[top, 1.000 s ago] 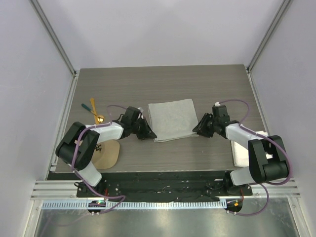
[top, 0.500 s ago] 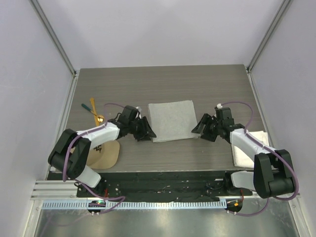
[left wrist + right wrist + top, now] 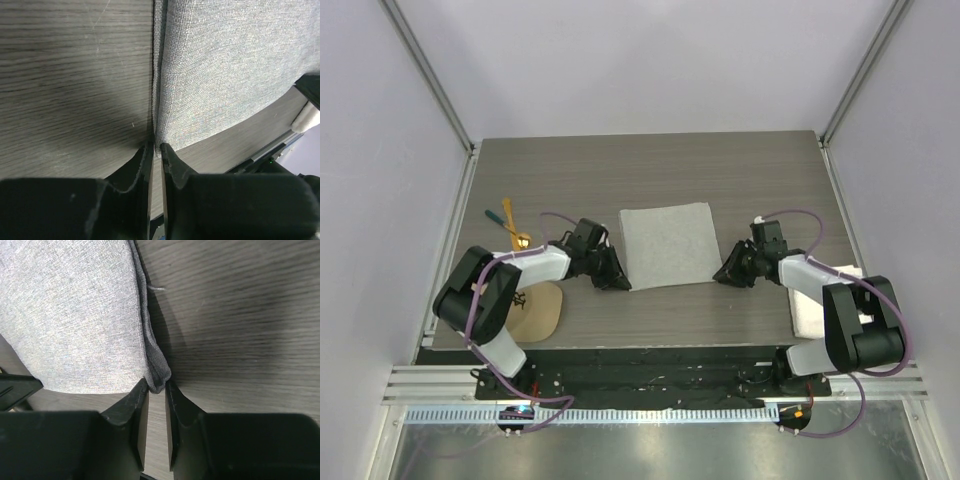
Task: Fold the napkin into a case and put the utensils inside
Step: Smooth out the lower triangle-folded napkin at the center of the board.
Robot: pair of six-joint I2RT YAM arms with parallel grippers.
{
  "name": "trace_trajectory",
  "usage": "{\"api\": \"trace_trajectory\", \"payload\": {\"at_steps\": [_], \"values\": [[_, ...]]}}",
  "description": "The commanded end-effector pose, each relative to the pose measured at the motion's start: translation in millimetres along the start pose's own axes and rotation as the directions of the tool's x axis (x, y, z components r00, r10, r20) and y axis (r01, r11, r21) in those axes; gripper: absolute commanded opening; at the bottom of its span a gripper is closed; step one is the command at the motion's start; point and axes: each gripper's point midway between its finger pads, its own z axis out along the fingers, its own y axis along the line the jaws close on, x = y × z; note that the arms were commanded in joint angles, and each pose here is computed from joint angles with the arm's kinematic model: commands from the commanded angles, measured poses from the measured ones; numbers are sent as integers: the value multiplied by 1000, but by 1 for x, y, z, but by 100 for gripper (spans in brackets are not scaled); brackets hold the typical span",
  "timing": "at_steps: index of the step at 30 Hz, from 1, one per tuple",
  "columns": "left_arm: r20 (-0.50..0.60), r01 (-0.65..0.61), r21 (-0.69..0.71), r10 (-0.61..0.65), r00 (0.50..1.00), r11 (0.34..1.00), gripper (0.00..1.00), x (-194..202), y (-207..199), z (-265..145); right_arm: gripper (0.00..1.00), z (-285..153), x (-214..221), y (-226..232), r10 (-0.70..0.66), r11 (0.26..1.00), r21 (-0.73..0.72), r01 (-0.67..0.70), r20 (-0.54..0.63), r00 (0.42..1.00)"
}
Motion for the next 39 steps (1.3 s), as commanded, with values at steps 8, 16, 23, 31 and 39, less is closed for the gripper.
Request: {"api": "trace_trajectory", "payload": {"at_steps": [8, 16, 23, 31, 39], "values": [[75, -128, -80, 134, 988, 989, 45, -19, -11, -45, 52, -32, -45, 4, -132, 987, 116, 116, 146, 980], [166, -172, 85, 156, 974, 981, 18, -90, -82, -53, 62, -46, -67, 54, -219, 973, -34, 228, 174, 960], [220, -132, 133, 100, 970, 982, 9, -149, -90, -12, 29, -16, -42, 77, -197, 948, -242, 205, 55, 979], [207, -6, 7, 4, 978, 1000, 7, -178, -19, 23, 15, 24, -21, 31, -154, 970, -198, 145, -30, 988], [232, -52, -4, 51, 971, 999, 14, -181, -34, -3, 13, 23, -22, 15, -149, 981, -132, 144, -33, 988]]}}
